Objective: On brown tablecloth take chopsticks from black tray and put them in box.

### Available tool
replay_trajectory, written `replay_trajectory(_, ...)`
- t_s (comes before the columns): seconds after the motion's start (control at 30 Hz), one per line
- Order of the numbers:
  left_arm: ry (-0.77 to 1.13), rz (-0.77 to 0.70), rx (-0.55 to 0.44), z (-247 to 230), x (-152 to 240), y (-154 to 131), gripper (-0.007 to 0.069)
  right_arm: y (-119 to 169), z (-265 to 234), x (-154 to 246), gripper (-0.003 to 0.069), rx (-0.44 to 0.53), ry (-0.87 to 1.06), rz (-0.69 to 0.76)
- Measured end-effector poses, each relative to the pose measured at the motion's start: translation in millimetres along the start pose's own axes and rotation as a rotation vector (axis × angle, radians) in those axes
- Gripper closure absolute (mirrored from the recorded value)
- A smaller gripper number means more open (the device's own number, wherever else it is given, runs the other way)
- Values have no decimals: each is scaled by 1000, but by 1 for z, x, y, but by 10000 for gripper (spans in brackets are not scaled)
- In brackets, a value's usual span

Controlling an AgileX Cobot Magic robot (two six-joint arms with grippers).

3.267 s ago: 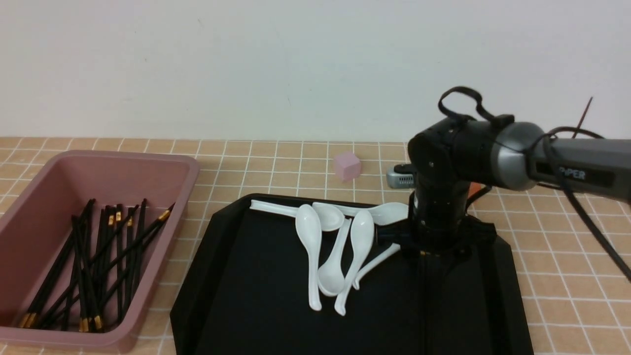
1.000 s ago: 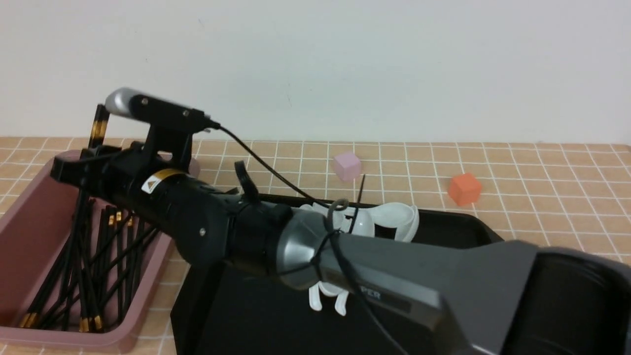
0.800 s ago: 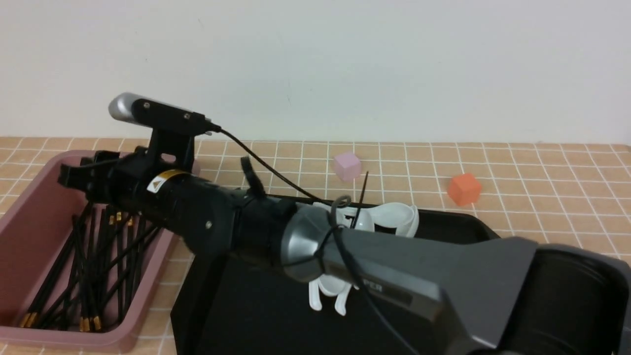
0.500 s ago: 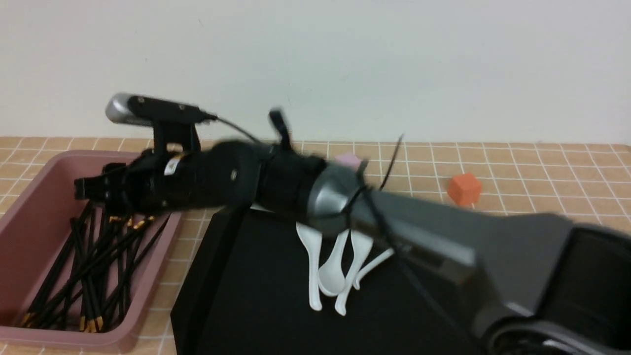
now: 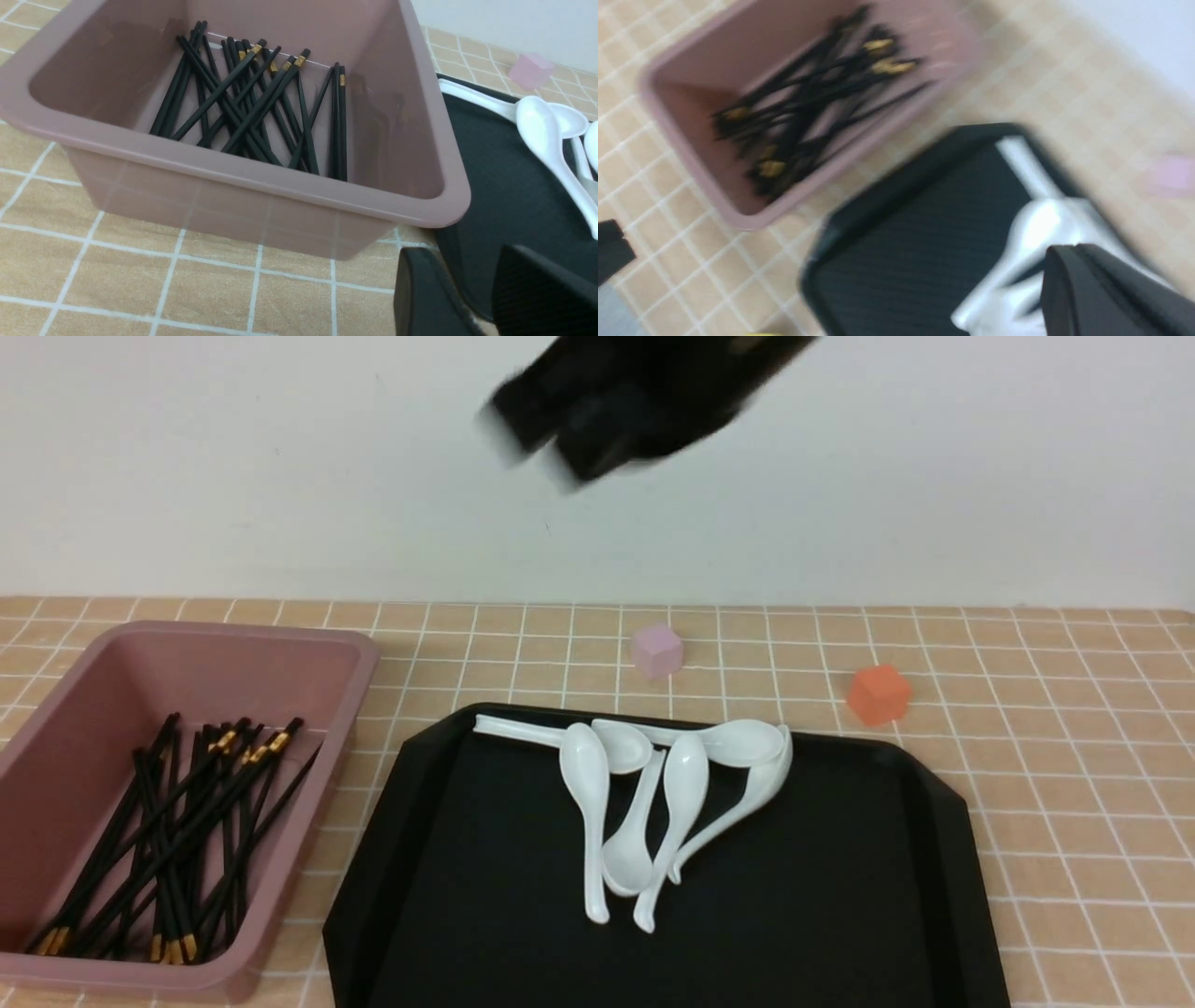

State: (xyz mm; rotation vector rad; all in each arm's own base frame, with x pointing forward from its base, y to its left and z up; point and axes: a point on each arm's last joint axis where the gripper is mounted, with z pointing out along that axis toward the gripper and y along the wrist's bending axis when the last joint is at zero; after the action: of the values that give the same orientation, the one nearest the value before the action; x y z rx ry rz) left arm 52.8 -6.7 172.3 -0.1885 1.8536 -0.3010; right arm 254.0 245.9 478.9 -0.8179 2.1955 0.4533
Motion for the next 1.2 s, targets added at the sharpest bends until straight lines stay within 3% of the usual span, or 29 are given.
replay_trajectory(0.2, 0, 0, 0, 0, 0, 0, 386, -3, -110, 66, 673, 28, -51, 8)
replay_trajectory(0.33, 0, 0, 0, 0, 0, 0, 386, -10, -138, 133, 673, 59, -109, -6)
replay_trajectory(0.57, 0, 0, 0, 0, 0, 0, 386, -19, -113, 274, 670, 16, -490, 58)
replay_trajectory(0.73, 0, 0, 0, 0, 0, 0, 386, -26, -74, 343, 667, 11, -593, 93)
replay_trajectory(0.97, 0, 0, 0, 0, 0, 0, 386, -27, -64, 358, 661, 65, -711, -96)
replay_trajectory(1.2, 0, 0, 0, 0, 0, 0, 386, -27, -65, 357, 659, 92, -734, -173)
